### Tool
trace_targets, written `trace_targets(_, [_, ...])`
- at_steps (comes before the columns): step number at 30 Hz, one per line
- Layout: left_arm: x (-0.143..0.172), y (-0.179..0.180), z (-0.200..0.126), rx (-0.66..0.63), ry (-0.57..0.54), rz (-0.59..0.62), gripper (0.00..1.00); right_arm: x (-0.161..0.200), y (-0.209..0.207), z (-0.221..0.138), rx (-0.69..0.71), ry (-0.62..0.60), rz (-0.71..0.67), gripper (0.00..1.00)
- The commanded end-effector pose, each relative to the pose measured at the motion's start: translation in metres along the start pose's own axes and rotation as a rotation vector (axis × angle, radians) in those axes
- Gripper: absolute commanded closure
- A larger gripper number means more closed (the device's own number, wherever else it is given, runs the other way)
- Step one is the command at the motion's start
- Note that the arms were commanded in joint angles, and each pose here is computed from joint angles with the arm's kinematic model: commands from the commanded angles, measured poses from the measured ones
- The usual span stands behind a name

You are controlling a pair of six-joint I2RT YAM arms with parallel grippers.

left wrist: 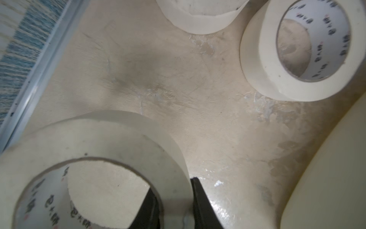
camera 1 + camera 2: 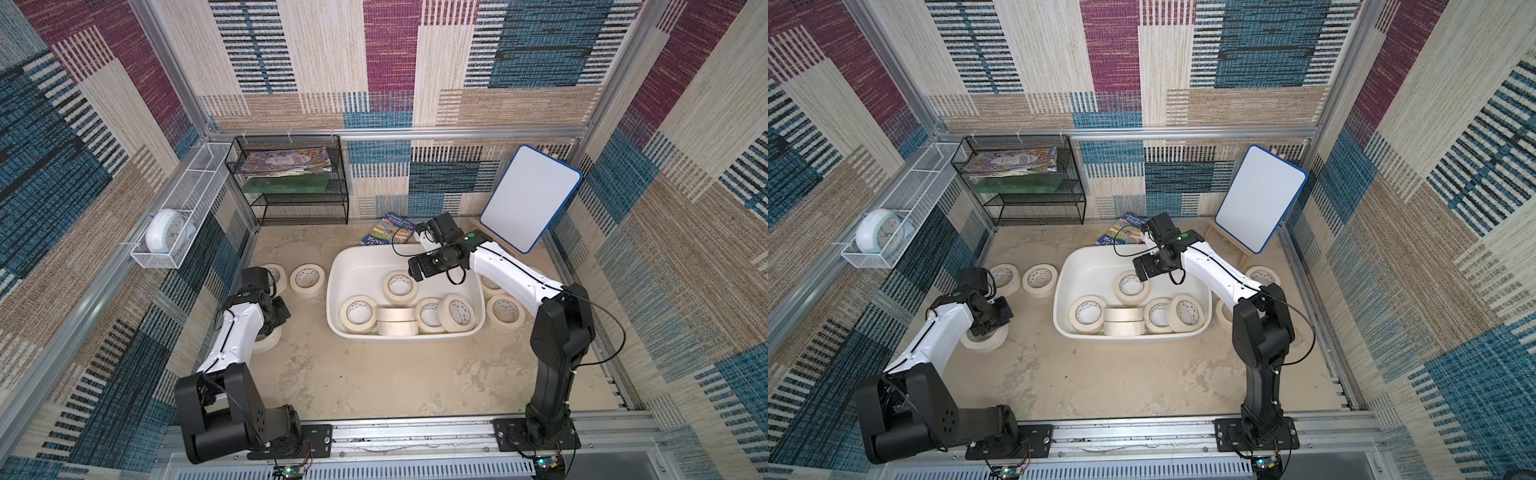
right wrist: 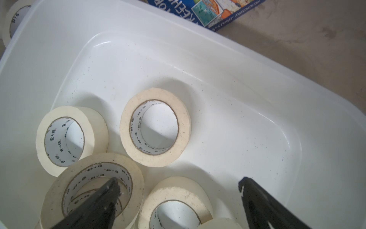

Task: Take out the art tape in the storage box
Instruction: Place the art tape at the center of the board.

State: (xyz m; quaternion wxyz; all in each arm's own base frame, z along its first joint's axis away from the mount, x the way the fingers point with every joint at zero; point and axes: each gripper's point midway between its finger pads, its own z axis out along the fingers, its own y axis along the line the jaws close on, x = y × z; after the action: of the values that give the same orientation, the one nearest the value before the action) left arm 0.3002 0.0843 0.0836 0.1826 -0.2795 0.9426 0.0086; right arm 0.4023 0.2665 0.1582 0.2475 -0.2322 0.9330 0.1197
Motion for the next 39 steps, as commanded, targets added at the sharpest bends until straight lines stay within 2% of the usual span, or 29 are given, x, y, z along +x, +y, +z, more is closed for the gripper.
trace_targets(1, [-0.026, -0.006, 0.020, 0.003, -0.030, 0.011, 1.00, 0.003, 0.001, -0.001, -0.002, -0.013, -0.008, 0.01])
trace_targets(7, [-0.049, -0.007, 0.057, -0.054, 0.028, 0.064, 1.00, 0.018, -0.007, 0.006, 0.033, 0.012, -0.004, 0.01])
trace_targets(13, [-0.067, -0.009, 0.076, -0.082, 0.055, 0.104, 1.00, 0.018, -0.007, 0.021, 0.022, 0.016, 0.011, 0.00])
trace_targets(18, [-0.054, -0.010, 0.105, -0.072, 0.135, 0.123, 1.00, 0.014, -0.003, 0.037, 0.000, 0.018, 0.031, 0.08])
trace_targets(24, [-0.055, -0.016, 0.108, -0.042, 0.124, 0.118, 0.99, 0.013, -0.004, 0.057, 0.003, 0.047, 0.039, 0.16])
trace_targets(27, [-0.055, -0.018, 0.105, -0.030, 0.128, 0.122, 0.86, 0.012, -0.005, 0.068, 0.004, 0.058, 0.042, 0.20])
trace_targets(34, [-0.055, -0.019, 0.086, -0.026, 0.120, 0.133, 0.33, 0.014, -0.005, 0.097, 0.009, 0.103, 0.047, 0.27])
trace_targets(36, [-0.056, -0.017, 0.077, -0.035, 0.107, 0.137, 0.26, 0.016, -0.005, 0.102, 0.009, 0.111, 0.046, 0.29])
trace_targets(39, [-0.060, -0.017, 0.063, -0.038, 0.079, 0.141, 0.25, 0.018, -0.005, 0.109, 0.012, 0.123, 0.047, 0.31])
